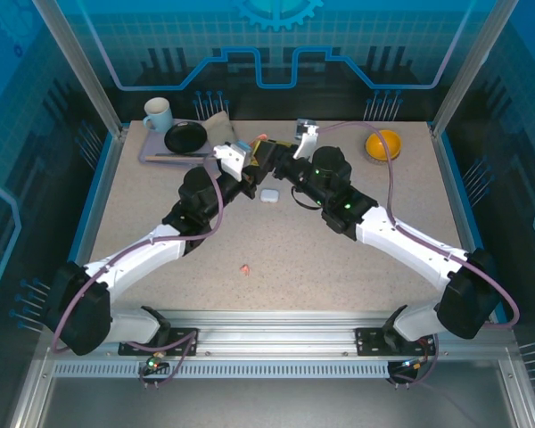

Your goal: Insert wireless bluetooth earbuds into charging case

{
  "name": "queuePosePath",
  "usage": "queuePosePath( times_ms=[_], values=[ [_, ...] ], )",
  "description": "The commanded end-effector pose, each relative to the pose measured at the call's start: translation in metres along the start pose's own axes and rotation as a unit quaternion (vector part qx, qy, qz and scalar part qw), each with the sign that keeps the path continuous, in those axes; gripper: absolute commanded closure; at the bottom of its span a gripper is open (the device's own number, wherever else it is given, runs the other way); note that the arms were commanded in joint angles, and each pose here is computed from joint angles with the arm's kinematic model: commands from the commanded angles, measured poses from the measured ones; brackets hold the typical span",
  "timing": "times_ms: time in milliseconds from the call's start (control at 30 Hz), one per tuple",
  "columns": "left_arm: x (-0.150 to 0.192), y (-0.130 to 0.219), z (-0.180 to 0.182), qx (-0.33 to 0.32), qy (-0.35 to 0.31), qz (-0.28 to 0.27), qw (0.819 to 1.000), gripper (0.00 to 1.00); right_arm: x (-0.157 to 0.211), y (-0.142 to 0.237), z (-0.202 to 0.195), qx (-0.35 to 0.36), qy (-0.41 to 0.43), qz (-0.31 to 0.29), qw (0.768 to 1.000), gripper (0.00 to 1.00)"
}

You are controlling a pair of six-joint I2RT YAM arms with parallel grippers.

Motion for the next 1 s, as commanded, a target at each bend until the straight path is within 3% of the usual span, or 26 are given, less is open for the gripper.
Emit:
queuePosePath(
  times_ms=[0, 500, 667, 967],
  values=[
    [-0.007, 0.002, -0.007, 0.017, 0.027, -0.035, 0.999, 1.0, -0.002, -0.001, -0.012, 0.019, -0.009, -0.003, 1.0, 0.51],
    [0.068, 0.029, -0.007, 0.013, 0.076, 0.023, 0.997, 1.0, 0.029, 0.033, -0.05, 0.071, -0.029, 0.026, 0.997, 0.5],
    [0.08, 0.033, -0.009, 0.018, 0.08, 0.037, 0.996, 1.0, 0.052, 0.052, -0.06, 0.092, -0.045, 0.082, 0.991, 0.5],
    [0.089, 0.035, -0.017, 0.044, 0.074, 0.053, 0.995, 1.0, 0.082, 0.059, -0.04, 0.059, -0.096, 0.162, 0.98, 0.49]
  ],
)
Point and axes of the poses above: each hand's point on the last joint's axis, 136 mm out from that joint toward the fingers, its own y axis back along the fingers, its own z axis along the line the jaws close on, x = y × z, the point moved 1 cm from there along y, back along the fingers
